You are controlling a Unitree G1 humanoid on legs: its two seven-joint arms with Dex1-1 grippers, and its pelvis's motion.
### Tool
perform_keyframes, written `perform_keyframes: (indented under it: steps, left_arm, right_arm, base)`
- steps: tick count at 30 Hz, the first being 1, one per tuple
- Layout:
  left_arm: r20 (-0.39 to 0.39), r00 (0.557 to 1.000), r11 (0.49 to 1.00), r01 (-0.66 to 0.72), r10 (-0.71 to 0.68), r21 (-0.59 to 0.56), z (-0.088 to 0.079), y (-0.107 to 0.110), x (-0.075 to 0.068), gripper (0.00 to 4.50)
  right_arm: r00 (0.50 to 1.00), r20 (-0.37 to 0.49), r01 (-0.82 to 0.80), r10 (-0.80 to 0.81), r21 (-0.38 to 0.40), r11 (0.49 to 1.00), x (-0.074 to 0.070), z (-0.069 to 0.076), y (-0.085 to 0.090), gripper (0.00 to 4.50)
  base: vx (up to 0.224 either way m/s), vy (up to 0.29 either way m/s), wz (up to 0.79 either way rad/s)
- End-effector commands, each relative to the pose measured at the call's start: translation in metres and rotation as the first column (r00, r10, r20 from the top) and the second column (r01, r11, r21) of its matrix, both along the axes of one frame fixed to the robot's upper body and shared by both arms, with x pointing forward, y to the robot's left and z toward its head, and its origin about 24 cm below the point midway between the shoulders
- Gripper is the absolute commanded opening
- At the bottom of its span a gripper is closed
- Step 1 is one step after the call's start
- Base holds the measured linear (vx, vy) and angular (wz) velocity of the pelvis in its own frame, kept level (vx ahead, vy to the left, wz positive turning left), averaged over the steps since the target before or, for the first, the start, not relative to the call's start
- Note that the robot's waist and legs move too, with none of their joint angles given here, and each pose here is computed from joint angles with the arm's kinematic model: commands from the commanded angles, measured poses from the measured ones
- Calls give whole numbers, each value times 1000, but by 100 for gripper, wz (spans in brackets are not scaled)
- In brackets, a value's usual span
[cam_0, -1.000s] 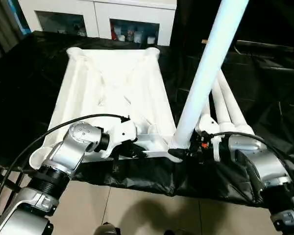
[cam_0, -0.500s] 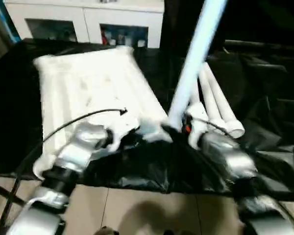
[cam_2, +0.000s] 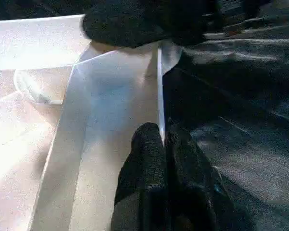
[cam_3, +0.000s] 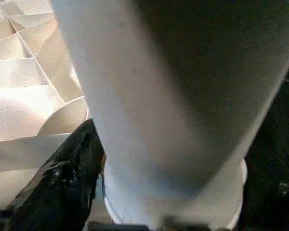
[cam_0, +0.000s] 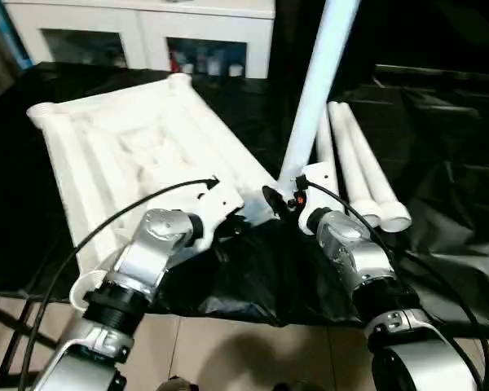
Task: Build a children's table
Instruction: Rotate leg to tighten
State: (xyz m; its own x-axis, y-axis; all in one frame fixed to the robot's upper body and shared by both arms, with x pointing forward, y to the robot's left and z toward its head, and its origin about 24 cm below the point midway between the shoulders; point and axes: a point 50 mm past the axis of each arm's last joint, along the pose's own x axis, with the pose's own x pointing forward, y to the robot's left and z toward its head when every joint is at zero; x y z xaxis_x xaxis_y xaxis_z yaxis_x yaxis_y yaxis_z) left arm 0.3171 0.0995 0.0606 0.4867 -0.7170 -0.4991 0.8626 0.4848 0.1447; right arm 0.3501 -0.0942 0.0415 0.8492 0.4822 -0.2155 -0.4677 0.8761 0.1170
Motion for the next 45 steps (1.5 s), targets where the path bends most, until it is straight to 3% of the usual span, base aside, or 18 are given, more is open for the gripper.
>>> perform_keyframes:
  steps: [1, 5, 10, 16, 17, 19, 24, 32, 33, 35, 37, 39, 40, 41, 45]
  left_arm:
    - [28, 979, 971, 202, -200, -130, 10, -36, -15, 0]
    - [33, 971, 964, 239, -237, -118, 9, -28, -15, 0]
    - [31, 951, 947, 310, -309, -88, 7, -14, -13, 0]
    - [-15, 909, 905, 414, -417, -97, 7, -2, -15, 0]
    - [-15, 909, 905, 414, -417, -97, 7, -2, -15, 0]
    - [-47, 882, 882, 465, -469, -77, 5, 6, -17, 0]
    - [-93, 852, 857, 513, -515, -51, 3, 18, -20, 0]
    - [-101, 852, 858, 510, -513, -56, 1, 22, -19, 0]
    - [-100, 854, 860, 508, -511, -60, 1, 22, -19, 0]
    - [-79, 874, 876, 473, -480, -92, 1, 20, -18, 0]
    - [-73, 880, 881, 463, -470, -98, 1, 19, -17, 0]
    - [-60, 901, 900, 421, -429, -112, 1, 16, -15, 0]
    - [-47, 924, 921, 373, -380, -114, 1, 12, -12, 0]
    - [-41, 936, 932, 344, -351, -115, 1, 10, -10, 0]
    - [-18, 962, 956, 269, -273, -118, 2, 0, -7, 0]
  right_arm:
    - [987, -23, -158, 157, -11, 987, -10, -6, 21, 368]
    - [973, -5, -231, 231, -58, 971, -13, -4, 12, 368]
    - [909, 26, -412, 417, -108, 905, -28, 4, -12, 368]
    - [790, -1, -609, 613, -109, 785, -49, 12, -30, 368]
    - [790, -1, -609, 613, -109, 785, -49, 12, -30, 368]
    - [731, -29, -680, 681, -107, 725, -57, 15, -36, 353]
    - [663, -65, -747, 745, -112, 655, -63, 16, -38, 316]
    - [639, -79, -769, 765, -79, 635, -66, 15, -34, 279]
    - [642, -79, -767, 763, -74, 638, -66, 15, -33, 278]
    - [714, -60, -700, 698, -23, 714, -63, 10, -28, 277]
    - [734, -55, -678, 676, -12, 735, -61, 9, -27, 277]
    - [804, -46, -594, 593, 2, 805, -54, 5, -22, 277]
    - [874, -45, -485, 484, -15, 875, -45, 0, -18, 277]
    - [908, -51, -417, 416, -21, 909, -40, -4, -15, 277]
    - [962, -67, -266, 265, -13, 964, -29, -11, -3, 277]
  base:
    - [0, 0, 0]
    - [0, 0, 0]
    - [0, 0, 0]
    - [0, 0, 0]
    - [0, 0, 0]
    - [0, 0, 0]
    - [0, 0, 0]
    - [0, 0, 0]
    - [0, 0, 0]
    - [0, 0, 0]
    - [0, 0, 0]
    - [0, 0, 0]
    - [0, 0, 0]
    - [0, 0, 0]
    - [0, 0, 0]
